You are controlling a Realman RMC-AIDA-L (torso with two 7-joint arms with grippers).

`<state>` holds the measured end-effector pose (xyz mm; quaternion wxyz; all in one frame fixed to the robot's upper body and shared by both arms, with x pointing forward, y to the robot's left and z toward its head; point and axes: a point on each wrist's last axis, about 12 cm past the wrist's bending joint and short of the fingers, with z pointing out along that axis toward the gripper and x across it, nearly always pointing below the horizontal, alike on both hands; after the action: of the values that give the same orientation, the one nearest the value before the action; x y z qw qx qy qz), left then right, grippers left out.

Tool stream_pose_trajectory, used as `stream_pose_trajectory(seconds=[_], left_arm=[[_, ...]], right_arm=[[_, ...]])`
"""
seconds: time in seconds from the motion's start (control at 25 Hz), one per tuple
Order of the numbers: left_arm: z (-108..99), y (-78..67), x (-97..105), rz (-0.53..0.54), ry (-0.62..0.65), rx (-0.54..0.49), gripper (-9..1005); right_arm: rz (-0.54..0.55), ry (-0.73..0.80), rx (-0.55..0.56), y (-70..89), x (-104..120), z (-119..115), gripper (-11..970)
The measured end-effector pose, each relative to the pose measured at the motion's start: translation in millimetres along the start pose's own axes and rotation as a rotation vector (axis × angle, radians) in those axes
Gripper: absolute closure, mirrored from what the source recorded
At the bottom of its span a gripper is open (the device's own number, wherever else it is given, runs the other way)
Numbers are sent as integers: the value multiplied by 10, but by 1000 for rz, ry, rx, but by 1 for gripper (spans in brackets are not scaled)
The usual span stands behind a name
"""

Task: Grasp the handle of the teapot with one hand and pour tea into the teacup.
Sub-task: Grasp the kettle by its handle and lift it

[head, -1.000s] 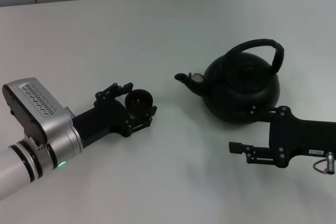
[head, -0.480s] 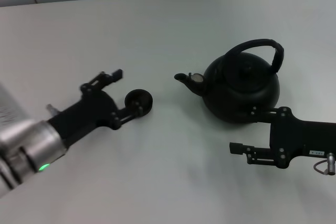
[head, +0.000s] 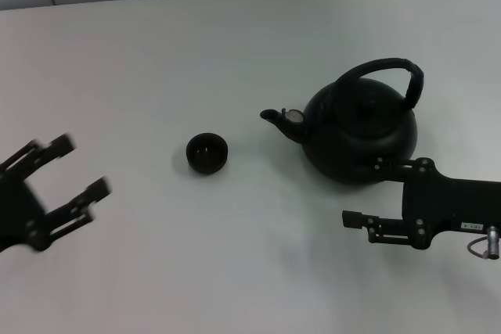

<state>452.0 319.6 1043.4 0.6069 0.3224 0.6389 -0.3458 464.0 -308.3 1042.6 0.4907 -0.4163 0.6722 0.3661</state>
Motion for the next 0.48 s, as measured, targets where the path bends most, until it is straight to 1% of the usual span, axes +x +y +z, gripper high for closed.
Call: stream_pose_trajectory(seconds=[0.16,0.32,0.48], left_arm=[[-247,84,-51,1,51,-11,184],[-321,130,-95,20,84,13,183],[-323,133,-52,57,188,68,183]], right_arm=[[1,2,4,-2,6,4,279],[5,3,9,-3,13,11,279],[15,9,21,-7,39,27,279]])
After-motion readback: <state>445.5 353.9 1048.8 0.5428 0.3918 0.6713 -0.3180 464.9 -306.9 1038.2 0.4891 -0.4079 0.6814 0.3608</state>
